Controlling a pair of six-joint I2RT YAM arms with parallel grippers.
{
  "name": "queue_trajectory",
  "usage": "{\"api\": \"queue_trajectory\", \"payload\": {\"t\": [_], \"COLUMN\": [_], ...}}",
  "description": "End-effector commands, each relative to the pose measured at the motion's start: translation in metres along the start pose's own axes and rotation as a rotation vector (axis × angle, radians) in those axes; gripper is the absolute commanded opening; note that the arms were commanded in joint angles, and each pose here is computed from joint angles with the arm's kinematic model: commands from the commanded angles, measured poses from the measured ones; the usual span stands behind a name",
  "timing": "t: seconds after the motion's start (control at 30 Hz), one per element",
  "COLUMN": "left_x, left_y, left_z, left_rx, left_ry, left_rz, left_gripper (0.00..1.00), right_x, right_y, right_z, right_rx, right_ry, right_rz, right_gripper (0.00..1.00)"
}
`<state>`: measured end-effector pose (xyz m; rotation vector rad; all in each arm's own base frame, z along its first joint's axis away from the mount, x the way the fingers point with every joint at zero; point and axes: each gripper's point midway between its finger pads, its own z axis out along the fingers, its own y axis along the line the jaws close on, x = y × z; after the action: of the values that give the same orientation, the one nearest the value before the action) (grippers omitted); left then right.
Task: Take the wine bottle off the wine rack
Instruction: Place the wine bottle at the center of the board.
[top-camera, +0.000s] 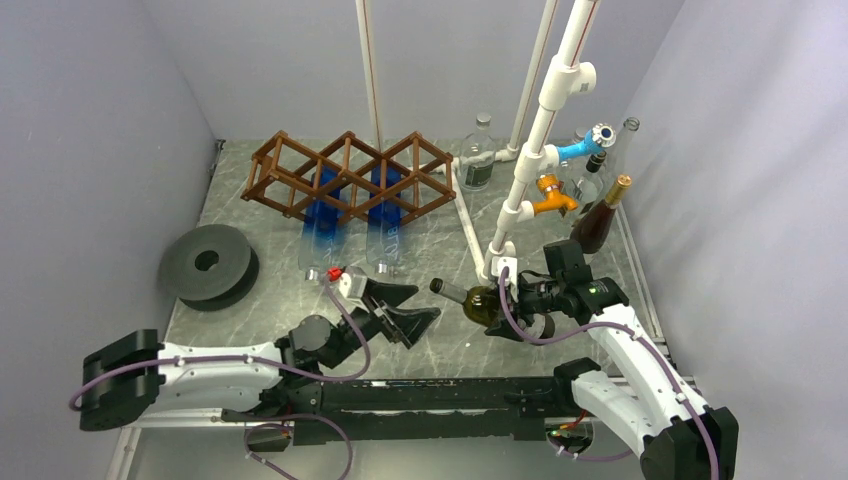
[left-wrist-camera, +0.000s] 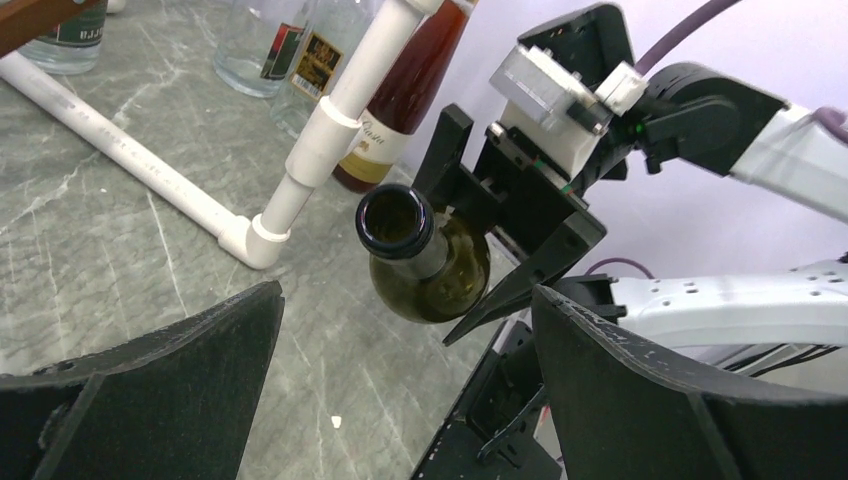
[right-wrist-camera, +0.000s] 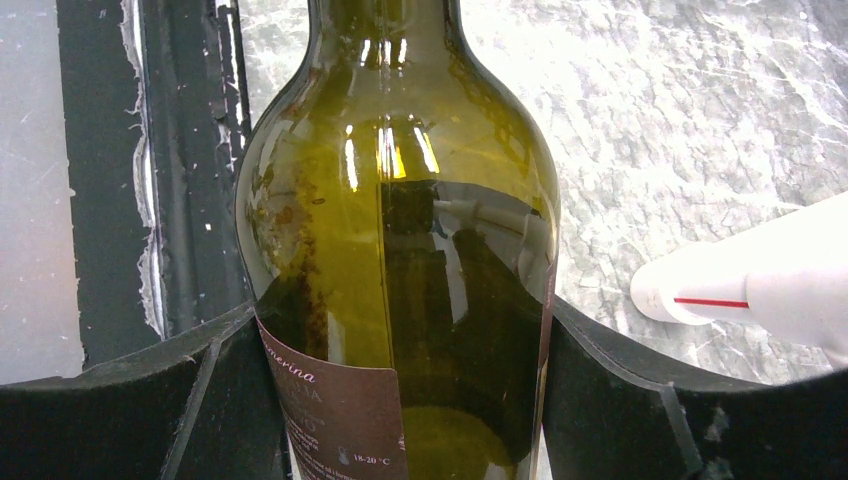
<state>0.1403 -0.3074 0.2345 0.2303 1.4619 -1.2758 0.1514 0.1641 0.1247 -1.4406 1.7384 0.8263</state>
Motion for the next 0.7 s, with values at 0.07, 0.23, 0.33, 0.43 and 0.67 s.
{"api": "queue_trajectory", "payload": {"t": [0.07,0.23,0.33,0.43,0.67], "left_x": [-0.032,-0.03,-0.032,-0.028,-0.007], "left_y": [-0.019,-0.017,-0.02,-0.021,-0.02], "left_z": [0.024,0.041,0.048,0.055,0.071], "left_rx": [-0.004,-0.031,-0.007,0.01,0.017], "left_ry": [-0.186,-0.234,-0.286,-0.316,-0.297], "left_rz": [-0.01,-0.054,-0.096,-0.146,-0.237], "left_gripper": [1.0,0.99,0.98,0.93,0.8], "right_x": [-0.04,-0.041,-0.041,-0.041,-0.041], "right_y": [-0.012,-0.011,-0.011,-0.01,-0.01], "right_z": [-0.008,-0.008,-0.008,-0.009,-0.009], "right_rx": [0.026,0.027,0.027,0.027,0.031], "right_ry": [-0.105,-0.109,-0.111,-0.111,-0.111], "right_rz": [-0.087,-0.091,-0.096,-0.101,-0.106], "right_gripper": [0.0,0.0,0.0,0.0,0.0]}}
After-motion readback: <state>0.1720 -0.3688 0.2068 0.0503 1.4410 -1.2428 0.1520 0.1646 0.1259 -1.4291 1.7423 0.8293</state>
